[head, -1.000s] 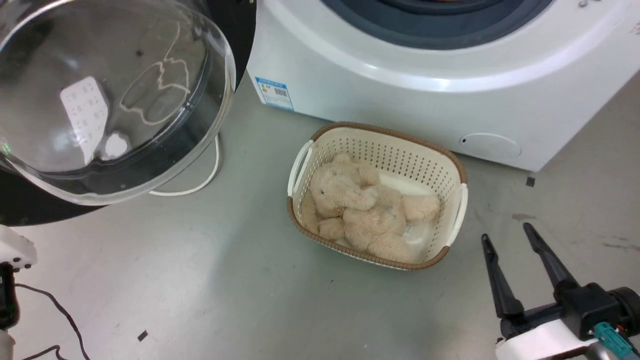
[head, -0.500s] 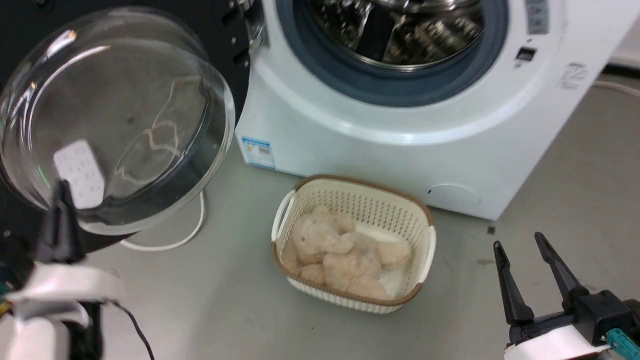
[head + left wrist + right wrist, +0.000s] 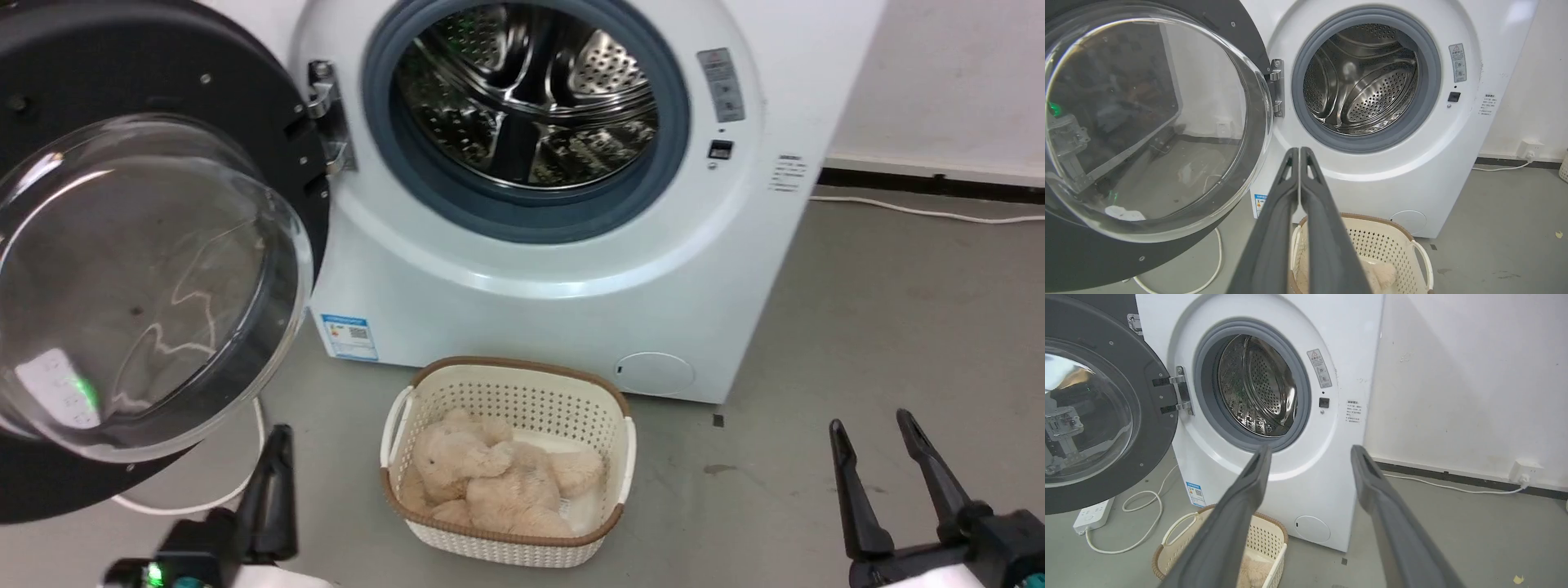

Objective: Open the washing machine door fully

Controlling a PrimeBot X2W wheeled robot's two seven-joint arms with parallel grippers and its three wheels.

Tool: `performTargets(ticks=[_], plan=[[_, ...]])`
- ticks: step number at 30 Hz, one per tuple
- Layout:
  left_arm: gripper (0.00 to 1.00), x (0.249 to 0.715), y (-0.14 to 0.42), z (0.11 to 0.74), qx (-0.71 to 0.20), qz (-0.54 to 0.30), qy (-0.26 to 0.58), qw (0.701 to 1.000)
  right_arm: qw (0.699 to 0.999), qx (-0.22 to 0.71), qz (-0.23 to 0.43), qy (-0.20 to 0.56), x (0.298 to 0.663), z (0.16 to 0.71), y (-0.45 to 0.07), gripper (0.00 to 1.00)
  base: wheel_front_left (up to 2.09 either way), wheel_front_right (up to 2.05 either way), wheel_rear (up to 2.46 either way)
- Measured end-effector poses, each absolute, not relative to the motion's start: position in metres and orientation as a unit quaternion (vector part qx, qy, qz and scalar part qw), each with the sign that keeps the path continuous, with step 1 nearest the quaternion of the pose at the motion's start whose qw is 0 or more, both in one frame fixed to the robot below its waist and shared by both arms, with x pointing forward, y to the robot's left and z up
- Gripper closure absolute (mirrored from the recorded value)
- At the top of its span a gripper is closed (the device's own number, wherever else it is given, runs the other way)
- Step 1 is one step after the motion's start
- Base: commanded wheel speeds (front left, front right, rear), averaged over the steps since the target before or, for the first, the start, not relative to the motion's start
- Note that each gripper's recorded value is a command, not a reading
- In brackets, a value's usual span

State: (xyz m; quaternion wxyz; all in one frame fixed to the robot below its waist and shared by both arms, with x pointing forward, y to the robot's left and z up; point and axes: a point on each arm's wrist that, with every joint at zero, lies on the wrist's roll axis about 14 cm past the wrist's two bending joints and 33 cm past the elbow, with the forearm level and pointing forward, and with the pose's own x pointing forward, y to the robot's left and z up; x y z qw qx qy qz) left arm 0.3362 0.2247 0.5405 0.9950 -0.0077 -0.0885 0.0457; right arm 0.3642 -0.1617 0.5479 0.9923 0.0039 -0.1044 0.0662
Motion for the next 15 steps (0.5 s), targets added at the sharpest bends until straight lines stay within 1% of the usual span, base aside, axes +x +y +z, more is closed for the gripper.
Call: performTargets(ticks=[1,7,15], plan=[[0.00,0.336,0.219,0.538,-0.007,0.042,-0.085,0.995,0.993,0.007,0.062,-0.104,0.361,0.548,-0.165,0.00,0.00,0.00,0.00],[0.00,0.332,0.189,0.528,-0.008,0.016,-0.071,0.997,0.994,0.013,0.051,-0.095,0.350,0.542,-0.172,0.00,0.00,0.00,0.00],[0.00,0.329,0.175,0.516,-0.010,0.002,-0.054,0.999,0.995,0.015,0.054,-0.080,0.349,0.533,-0.170,0.00,0.00,0.00,0.00]])
